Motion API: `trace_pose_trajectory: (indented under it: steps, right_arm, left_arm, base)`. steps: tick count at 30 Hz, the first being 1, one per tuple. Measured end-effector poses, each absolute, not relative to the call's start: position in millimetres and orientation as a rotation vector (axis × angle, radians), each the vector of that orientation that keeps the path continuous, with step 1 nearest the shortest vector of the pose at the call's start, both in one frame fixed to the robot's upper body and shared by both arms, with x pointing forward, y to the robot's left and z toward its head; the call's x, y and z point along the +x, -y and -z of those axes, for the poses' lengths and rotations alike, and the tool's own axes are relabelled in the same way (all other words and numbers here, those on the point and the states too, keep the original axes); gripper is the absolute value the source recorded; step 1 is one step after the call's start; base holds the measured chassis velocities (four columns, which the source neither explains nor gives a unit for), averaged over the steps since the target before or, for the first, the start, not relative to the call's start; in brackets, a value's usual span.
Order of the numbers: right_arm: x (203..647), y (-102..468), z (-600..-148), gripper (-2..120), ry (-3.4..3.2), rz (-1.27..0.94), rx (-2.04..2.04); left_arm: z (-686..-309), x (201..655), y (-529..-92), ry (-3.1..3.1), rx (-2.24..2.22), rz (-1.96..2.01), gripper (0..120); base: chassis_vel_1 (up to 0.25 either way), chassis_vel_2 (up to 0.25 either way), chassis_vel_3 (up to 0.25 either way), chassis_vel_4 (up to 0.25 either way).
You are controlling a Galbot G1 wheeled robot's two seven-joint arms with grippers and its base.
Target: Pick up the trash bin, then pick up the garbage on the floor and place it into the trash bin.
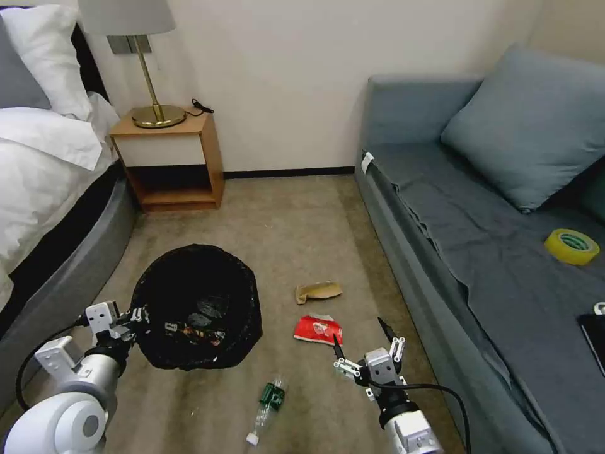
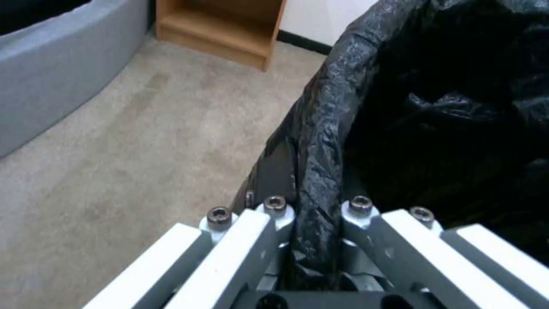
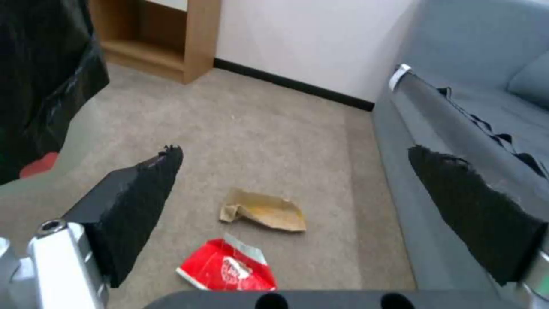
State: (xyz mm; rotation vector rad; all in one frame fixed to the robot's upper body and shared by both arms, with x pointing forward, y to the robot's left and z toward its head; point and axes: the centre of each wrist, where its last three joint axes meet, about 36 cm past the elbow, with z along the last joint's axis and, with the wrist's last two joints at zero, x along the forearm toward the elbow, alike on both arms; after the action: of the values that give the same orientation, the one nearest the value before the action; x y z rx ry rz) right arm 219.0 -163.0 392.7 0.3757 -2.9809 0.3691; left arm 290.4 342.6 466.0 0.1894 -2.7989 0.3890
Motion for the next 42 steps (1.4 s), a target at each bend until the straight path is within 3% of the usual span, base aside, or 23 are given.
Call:
trace_pose_trajectory:
  steps: [22,27,32,42]
  right_arm:
    - [217.8,157.7,-385.4,100,2.975,-0.350,0.410]
    - [211.2,148.3,-382.3,100,2.821,-0.175,0.568]
    - [233.0,120.2,-398.5,100,2.474,-0.004,0.636]
    - [295.2,45.1,-360.2,100,1.906,-0.011,0.556]
  left_arm:
    - [-459.9,293.7,-347.8,2.795,0.213,-0.337,4]
    - [-457.8,290.6,-331.9,2.792,0.194,-0.323,4]
    - [-460.2,289.1,-327.3,2.798,0.211,-0.316,4]
    - [-448.5,281.3,-327.1,2.787,0.291,-0.339,4]
  base:
    - [-0.080,0.078,0.073,-0.079]
    - [0.000,0.000,0.000,0.000]
    - [0.000,0.000,0.000,0.000]
    - [0.000,0.000,0.000,0.000]
